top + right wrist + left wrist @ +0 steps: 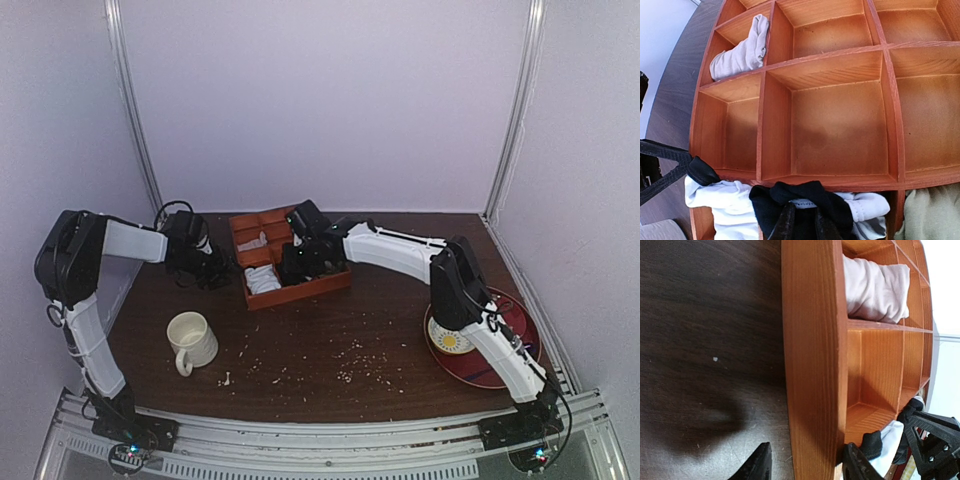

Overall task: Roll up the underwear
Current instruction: Place the underwear in the storage box, then adjust the underwear in the storage box, then reset both arms

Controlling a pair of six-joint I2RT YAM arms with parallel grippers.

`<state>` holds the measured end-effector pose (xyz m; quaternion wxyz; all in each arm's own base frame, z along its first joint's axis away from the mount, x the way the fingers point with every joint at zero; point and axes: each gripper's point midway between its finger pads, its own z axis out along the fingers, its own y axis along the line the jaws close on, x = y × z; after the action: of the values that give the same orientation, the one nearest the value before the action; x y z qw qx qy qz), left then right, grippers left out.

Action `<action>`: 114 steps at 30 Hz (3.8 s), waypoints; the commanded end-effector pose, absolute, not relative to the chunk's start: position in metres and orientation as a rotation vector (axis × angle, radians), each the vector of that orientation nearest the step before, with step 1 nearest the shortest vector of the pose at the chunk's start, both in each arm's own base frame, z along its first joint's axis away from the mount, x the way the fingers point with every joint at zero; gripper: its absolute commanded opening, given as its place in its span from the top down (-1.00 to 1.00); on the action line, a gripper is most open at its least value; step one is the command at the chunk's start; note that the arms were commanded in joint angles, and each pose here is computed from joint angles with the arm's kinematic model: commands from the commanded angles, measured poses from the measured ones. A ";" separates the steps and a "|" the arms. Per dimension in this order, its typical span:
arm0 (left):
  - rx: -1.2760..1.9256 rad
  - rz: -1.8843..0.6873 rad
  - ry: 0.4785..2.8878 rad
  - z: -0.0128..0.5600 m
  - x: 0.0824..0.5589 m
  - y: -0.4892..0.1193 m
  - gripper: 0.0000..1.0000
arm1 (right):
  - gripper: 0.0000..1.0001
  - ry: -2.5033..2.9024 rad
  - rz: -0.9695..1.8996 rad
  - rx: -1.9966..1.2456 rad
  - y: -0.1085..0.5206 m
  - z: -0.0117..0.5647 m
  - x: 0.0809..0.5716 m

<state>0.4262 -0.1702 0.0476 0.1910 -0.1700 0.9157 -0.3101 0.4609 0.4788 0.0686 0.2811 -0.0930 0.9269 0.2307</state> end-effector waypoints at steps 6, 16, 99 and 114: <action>-0.526 -0.791 2.619 0.035 0.422 -0.158 -0.25 | 0.67 2.619 0.522 -0.275 0.461 0.018 0.434; -0.528 -0.780 2.619 0.035 0.423 -0.155 -0.25 | 0.36 2.419 0.531 -0.268 0.438 0.119 0.461; -0.256 -0.782 2.298 0.228 0.379 -0.127 -0.44 | -1.00 2.248 0.835 -0.157 0.310 0.235 0.406; -0.158 -0.774 2.295 0.237 0.347 -0.128 -0.95 | -1.00 2.243 0.738 -0.094 0.261 0.244 0.363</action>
<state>0.3536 -0.1256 0.2329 0.3425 -0.0820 0.8872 -0.2979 0.3666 0.2745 0.2410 0.3709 -0.0515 0.8744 0.3085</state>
